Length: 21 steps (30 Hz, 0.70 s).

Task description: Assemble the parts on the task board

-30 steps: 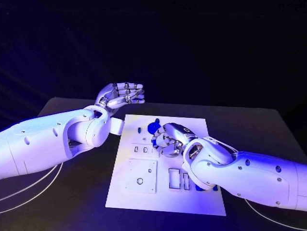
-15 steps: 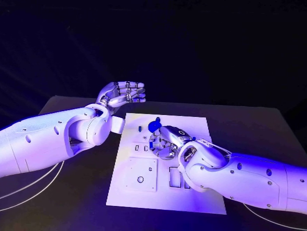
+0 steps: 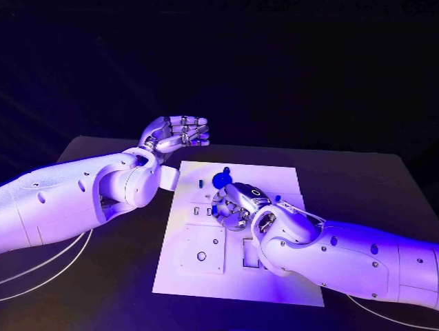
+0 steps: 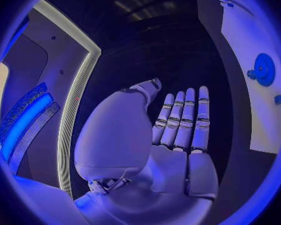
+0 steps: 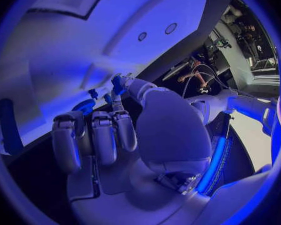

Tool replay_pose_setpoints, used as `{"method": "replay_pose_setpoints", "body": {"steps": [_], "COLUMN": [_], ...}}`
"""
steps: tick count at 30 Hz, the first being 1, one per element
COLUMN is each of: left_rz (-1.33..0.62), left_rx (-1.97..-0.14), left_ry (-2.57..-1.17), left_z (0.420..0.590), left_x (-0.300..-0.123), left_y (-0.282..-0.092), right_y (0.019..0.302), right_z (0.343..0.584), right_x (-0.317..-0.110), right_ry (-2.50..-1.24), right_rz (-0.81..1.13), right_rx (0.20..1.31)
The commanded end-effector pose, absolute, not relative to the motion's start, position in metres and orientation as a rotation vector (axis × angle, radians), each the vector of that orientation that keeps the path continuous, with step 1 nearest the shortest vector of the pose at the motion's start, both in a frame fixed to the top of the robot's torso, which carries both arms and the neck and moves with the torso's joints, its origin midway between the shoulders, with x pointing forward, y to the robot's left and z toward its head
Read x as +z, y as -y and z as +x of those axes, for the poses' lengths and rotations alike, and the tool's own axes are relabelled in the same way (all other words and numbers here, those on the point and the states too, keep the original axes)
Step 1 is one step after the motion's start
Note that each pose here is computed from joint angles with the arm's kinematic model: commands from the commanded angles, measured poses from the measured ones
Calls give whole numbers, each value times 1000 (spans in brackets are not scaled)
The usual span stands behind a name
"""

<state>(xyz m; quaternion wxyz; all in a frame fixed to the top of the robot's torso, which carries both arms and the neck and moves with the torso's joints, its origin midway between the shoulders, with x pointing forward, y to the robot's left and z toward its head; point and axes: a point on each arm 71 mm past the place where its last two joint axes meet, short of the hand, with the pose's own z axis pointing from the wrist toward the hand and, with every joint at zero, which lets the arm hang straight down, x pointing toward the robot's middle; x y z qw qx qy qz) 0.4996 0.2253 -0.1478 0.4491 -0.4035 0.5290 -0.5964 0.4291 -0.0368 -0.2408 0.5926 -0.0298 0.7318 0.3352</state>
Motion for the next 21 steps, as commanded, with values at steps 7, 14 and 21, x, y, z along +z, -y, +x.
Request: {"method": "replay_pose_setpoints", "body": {"steps": [7,14,21], "left_rz": [-990,-990,-991], "left_rx": [-1498,-1498,-1497], "left_ry": [-1315,-1315,-1315], "left_z": [499,499,499], "left_x": [-147,-147,-147], "left_y": [-223,-223,-224], "right_y": [35,35,36], "right_z": [430,431,432], "right_x": [-245,-247,-248], "right_ry": [-1695,-1695,-1697], "right_rz": [-110,-115,-118], "right_rx": [748,737,731]}}
